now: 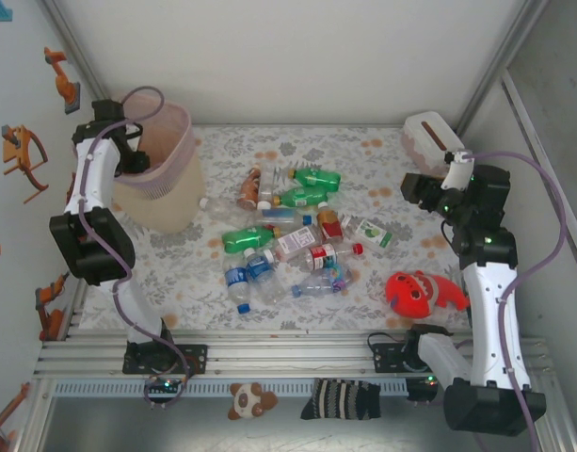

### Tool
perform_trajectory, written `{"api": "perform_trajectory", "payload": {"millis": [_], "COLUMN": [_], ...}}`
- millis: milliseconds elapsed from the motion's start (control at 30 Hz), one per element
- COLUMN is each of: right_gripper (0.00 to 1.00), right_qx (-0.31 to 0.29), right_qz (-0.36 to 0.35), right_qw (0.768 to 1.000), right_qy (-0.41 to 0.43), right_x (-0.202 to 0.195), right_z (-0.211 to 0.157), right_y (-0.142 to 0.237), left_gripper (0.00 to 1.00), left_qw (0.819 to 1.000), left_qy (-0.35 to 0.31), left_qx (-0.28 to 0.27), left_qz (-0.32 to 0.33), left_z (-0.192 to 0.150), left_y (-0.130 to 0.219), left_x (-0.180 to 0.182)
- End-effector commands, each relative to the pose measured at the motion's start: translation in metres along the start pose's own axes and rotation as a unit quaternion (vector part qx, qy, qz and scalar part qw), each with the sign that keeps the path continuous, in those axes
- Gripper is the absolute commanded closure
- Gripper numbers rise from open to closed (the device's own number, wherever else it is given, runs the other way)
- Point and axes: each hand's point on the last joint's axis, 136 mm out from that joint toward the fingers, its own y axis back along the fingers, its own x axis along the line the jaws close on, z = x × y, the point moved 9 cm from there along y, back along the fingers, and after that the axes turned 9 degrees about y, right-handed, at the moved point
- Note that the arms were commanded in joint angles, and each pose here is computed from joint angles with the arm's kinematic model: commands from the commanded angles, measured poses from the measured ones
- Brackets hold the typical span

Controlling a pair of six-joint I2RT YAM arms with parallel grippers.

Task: Put the plastic bottles in the bin

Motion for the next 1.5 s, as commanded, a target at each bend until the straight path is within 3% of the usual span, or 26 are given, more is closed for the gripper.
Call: {"api": "perform_trajectory", "payload": {"millis": [0, 300, 567, 800, 1233, 1467], "right_gripper": [0.32, 0.32, 0.32, 0.32, 0.32, 0.33], "right_qx": [-0.004, -0.001, -0.004, -0.005, -0.008, -0.002], "right_qz": [0.003, 0.005, 0.004, 0.003, 0.02, 0.039], "right_qw": [1.0, 1.0, 1.0, 1.0, 1.0, 0.999], "right_qy": [0.006, 0.005, 0.005, 0.005, 0.003, -0.008], "right_x": [-0.001, -0.002, -0.001, -0.001, 0.003, 0.008], "right_z": [-0.001, -0.002, 0.0, 0.0, 0.005, 0.006], "right_y": [-0.004, -0.007, -0.005, -0.003, 0.0, -0.001], "left_gripper": [0.51, 0.47, 0.3, 0.22, 0.22, 0.23], "left_qw": [0.999, 0.996, 0.997, 0.998, 0.99, 0.973], "left_qy": [-0.001, 0.013, 0.029, 0.051, 0.091, 0.111], "left_qx": [0.041, 0.089, 0.073, 0.033, -0.064, -0.126], "left_qz": [0.0, 0.002, -0.007, -0.033, -0.091, -0.157], "left_z": [-0.016, -0.035, -0.031, -0.022, -0.014, -0.017], "left_y": [-0.015, -0.034, -0.025, 0.0, 0.075, 0.125], "left_x": [-0.004, -0.008, -0.008, -0.008, -0.004, -0.006]}}
